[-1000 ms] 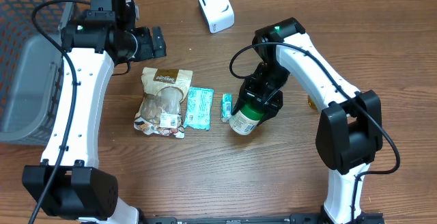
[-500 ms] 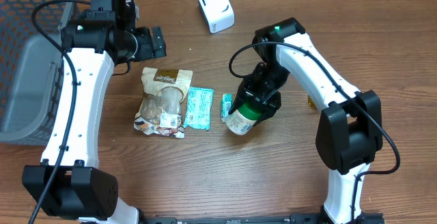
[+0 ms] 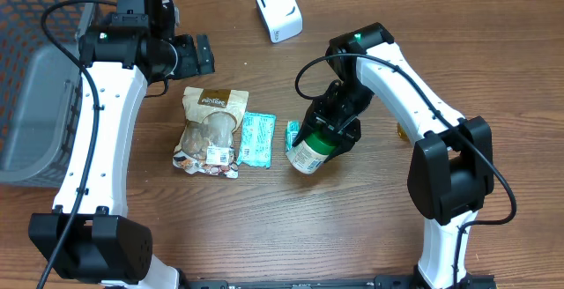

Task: Scan the item barcode
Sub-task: 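Hold the jar tilted above the table with the right gripper, then carry the green-lidded jar to the white scanner, label facing it, then carry the jar right and lower it beside the oil bottle, then open the right gripper and raise it off the jar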

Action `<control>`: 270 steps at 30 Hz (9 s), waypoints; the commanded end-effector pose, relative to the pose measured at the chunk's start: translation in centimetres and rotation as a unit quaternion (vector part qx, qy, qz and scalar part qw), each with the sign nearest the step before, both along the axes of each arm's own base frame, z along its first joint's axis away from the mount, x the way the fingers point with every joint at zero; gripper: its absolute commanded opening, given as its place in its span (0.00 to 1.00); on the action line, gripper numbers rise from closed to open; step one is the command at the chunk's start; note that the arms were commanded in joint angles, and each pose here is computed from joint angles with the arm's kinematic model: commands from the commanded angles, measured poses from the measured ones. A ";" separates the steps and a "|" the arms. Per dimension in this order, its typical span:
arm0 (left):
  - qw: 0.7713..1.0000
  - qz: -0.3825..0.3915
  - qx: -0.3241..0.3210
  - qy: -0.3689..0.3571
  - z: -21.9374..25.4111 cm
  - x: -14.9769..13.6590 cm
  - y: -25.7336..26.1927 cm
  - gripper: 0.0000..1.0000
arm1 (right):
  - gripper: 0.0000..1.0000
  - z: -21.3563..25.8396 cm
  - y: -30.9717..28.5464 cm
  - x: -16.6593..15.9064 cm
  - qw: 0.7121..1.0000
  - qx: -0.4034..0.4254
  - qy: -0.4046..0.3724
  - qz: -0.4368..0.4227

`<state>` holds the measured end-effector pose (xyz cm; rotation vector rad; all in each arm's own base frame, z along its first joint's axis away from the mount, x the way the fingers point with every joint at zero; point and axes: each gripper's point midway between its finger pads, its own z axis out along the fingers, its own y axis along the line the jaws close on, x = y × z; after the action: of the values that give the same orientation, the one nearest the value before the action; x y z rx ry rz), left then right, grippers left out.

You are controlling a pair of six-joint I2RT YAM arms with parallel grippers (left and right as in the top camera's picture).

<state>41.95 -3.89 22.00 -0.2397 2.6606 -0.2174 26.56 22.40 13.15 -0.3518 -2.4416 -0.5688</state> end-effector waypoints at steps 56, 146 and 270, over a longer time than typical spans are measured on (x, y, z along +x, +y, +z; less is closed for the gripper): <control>1.000 -0.006 -0.002 -0.007 0.4 0.2 0.0 0.99 | 0.14 2.2 1.2 0.2 0.999 0.047 -0.004 -0.018; 1.000 -0.006 -0.002 -0.007 0.4 0.2 0.0 1.00 | 0.04 13.7 0.5 30.2 0.706 0.003 -0.708 0.003; 1.000 -0.006 -0.002 -0.007 0.4 0.2 0.0 1.00 | 1.00 -3.6 -7.6 15.3 0.894 -0.156 -0.416 0.063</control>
<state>41.95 -3.89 22.00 -0.2396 2.6606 -0.2180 41.66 11.48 8.69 -0.1898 -3.3359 -0.2239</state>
